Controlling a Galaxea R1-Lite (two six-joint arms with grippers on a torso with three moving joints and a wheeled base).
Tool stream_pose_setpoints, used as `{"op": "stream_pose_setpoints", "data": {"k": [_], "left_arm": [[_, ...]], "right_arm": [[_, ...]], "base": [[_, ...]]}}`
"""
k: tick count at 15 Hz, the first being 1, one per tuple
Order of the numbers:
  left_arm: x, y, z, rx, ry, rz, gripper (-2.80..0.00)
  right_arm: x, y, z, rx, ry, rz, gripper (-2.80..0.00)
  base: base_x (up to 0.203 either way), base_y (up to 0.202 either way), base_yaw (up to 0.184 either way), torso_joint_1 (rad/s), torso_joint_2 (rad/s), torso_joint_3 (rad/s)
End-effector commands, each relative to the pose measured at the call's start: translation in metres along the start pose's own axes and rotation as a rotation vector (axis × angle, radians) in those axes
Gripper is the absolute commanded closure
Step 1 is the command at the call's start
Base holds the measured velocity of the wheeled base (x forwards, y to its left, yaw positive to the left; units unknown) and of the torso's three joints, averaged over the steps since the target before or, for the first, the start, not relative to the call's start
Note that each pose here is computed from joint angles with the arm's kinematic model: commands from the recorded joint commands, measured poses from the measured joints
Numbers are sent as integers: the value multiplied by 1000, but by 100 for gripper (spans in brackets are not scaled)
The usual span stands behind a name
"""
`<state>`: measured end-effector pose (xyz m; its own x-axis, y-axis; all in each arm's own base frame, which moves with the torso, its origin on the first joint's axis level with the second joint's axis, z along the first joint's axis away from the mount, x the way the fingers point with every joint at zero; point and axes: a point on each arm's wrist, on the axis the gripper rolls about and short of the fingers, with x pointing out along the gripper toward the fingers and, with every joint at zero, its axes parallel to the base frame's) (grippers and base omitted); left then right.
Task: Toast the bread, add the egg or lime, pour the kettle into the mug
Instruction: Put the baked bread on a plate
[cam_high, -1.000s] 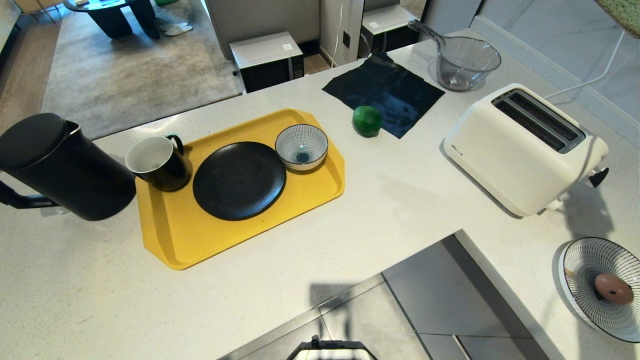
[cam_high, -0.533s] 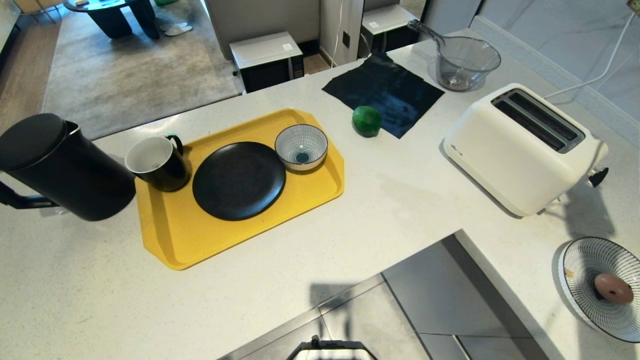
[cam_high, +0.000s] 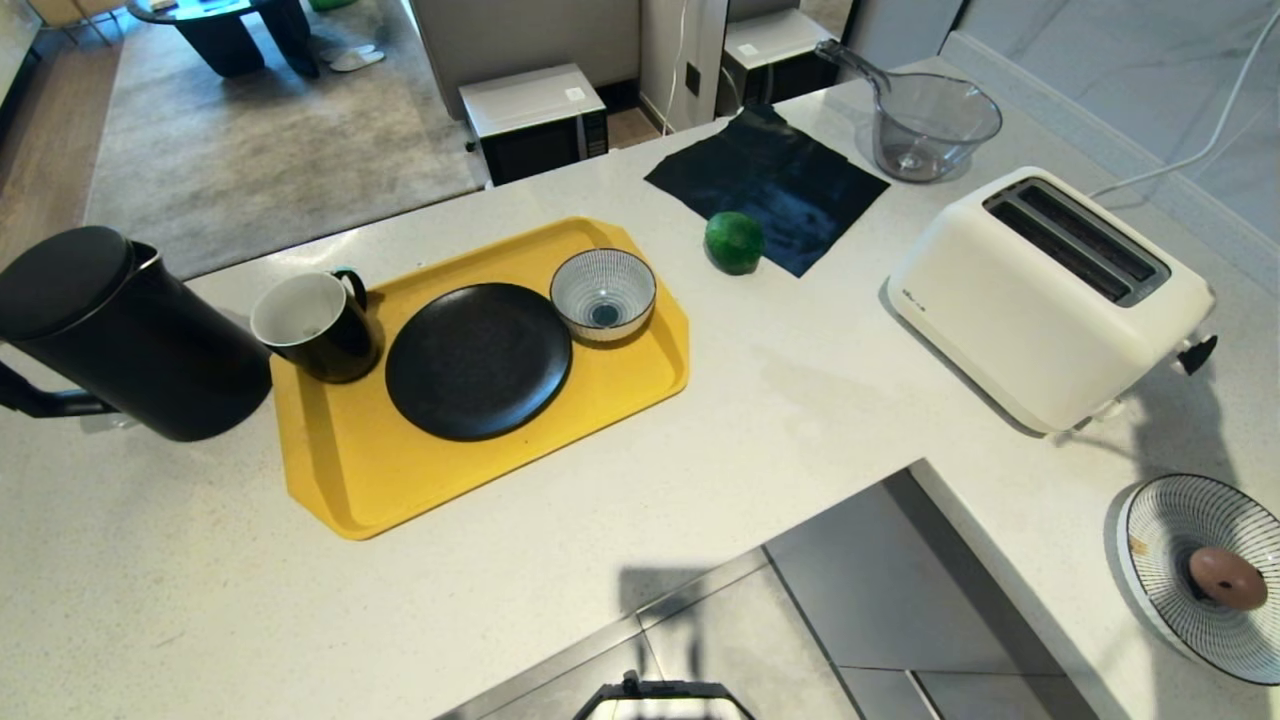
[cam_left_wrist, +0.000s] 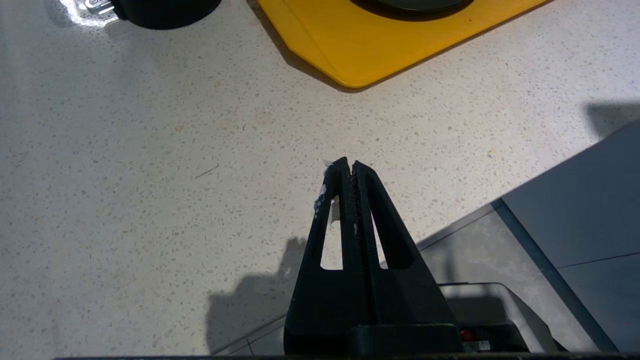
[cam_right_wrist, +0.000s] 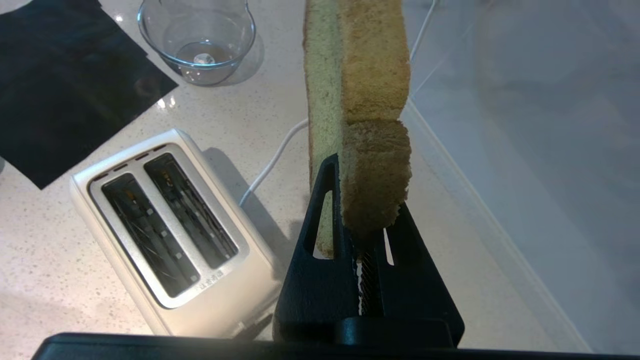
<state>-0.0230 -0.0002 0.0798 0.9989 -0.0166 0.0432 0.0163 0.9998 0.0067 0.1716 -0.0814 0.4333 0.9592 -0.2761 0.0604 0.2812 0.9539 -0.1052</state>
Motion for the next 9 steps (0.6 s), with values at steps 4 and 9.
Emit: {"op": "stream_pose_setpoints", "data": {"k": [4, 9], "left_arm": [[1, 0, -5, 0, 14, 0, 0], [1, 0, -5, 0, 14, 0, 0]], "right_arm": [[-9, 2, 5, -13, -23, 1, 0], [-12, 2, 5, -15, -22, 7, 0]], "base": [[0, 0, 0, 0, 0, 0], [0, 0, 0, 0, 0, 0]]}}
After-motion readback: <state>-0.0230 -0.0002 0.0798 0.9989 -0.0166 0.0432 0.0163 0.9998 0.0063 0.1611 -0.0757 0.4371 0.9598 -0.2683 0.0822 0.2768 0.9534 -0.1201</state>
